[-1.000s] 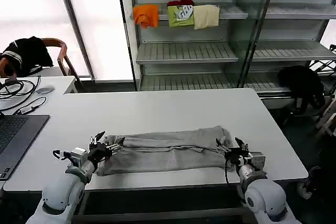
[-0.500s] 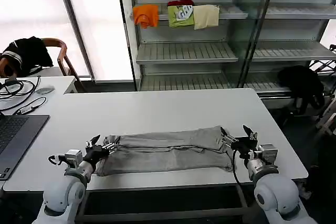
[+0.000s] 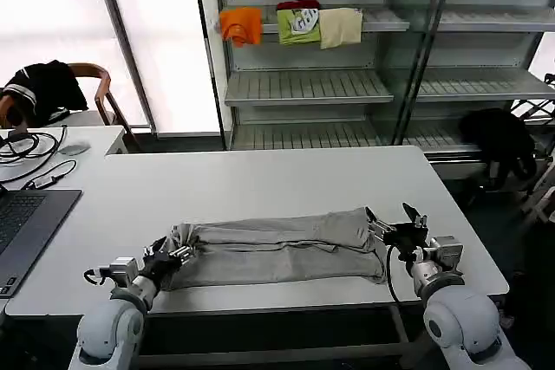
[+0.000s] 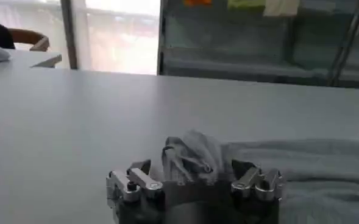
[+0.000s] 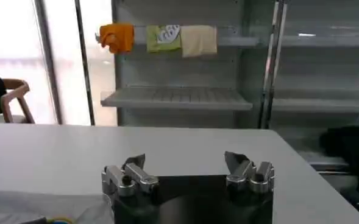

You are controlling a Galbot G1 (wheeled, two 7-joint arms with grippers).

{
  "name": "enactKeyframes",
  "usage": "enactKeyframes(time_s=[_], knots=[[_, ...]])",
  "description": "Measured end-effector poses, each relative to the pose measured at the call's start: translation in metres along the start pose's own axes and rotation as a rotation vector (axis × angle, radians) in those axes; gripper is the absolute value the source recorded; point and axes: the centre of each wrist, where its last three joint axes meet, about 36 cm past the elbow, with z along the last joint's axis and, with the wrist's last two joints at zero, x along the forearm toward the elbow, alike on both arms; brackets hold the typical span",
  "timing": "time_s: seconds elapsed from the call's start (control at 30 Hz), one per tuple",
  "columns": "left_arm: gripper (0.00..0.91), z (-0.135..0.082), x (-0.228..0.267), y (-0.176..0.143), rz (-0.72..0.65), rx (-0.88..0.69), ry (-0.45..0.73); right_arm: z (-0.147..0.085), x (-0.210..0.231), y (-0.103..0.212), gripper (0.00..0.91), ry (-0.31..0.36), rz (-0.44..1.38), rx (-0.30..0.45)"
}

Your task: Fold and organize the clothes.

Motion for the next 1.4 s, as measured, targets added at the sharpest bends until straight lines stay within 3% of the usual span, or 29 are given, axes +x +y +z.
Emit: enactKeyframes(time_s=[0.43, 0.77, 1.03, 1.4], knots=[[0.020, 0.009, 0.002, 0.004, -0.005, 0.009, 0.000, -0.005, -0.002, -0.004, 0.907, -0.015, 0.013, 0.002], [0.010, 0.002, 0.007, 0.023, -0.025, 0.008, -0.034, -0.009, -0.003, -0.008, 0.907, -0.025, 0.022, 0.000], [0.010, -0.020, 0.025, 0.078, -0.102, -0.006, -0.074, -0.012, -0.005, -0.006, 0.907, -0.030, 0.014, -0.003], [0.010, -0.082, 0.063, 0.192, -0.303, -0.125, -0.135, -0.010, -0.006, -0.002, 0.907, -0.025, 0.005, -0.013]])
